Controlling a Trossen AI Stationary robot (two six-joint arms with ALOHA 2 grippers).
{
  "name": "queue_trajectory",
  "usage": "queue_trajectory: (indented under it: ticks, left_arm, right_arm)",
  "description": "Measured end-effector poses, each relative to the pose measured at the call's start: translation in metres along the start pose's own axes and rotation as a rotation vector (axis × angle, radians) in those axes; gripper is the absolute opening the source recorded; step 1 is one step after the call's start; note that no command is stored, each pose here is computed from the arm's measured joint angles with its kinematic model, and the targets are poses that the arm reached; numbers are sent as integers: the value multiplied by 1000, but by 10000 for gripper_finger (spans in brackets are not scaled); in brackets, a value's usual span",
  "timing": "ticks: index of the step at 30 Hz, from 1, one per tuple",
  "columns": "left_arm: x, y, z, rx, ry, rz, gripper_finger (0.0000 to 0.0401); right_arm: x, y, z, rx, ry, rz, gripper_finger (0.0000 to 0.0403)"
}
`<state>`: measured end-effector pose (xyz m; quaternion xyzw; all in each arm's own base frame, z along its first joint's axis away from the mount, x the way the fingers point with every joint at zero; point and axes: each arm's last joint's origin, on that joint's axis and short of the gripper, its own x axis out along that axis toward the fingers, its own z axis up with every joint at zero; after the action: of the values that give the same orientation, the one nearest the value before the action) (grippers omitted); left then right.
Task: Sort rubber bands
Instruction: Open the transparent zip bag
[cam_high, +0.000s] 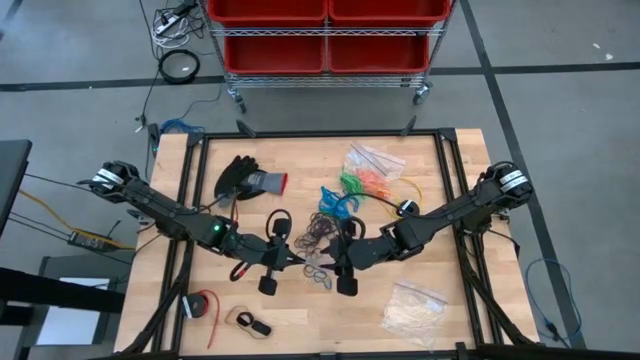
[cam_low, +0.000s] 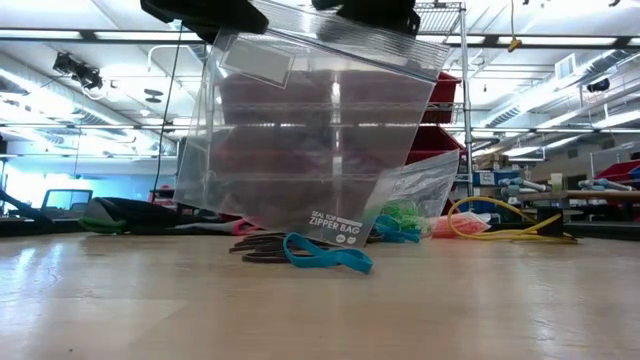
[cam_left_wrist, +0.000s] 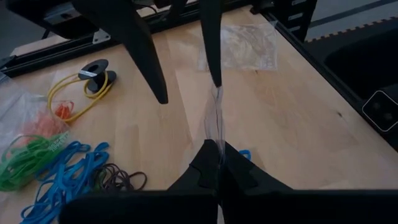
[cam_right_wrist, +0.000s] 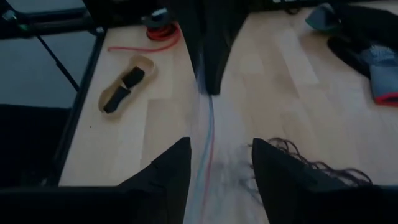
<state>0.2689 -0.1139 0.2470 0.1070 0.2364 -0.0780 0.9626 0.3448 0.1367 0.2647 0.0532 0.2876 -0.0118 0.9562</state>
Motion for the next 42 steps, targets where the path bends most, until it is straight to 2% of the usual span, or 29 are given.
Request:
queue_trajectory:
  ticks: [14,21,33,38,42]
  left_arm:
    - [0,0,2,-11,-17,0,1]
    - [0,-1,4,-17,-43,-41,1]
    - [0,-1,9,-15,-91,-45,1]
    - [-1,-5,10,-6,-109,-151,1]
    - [-1,-7,8,-2,-89,-165,1]
  right_arm:
    - [-1,1,0,1,4,15,158]
    - [-1,-4,-8,-2,74,-49,156]
    - [-1,-7,-13,-5,131,-77,155]
    - [-1,-9,-16,-4,144,-124,155]
    - [-1,-10,-15,-5,138,-138,155]
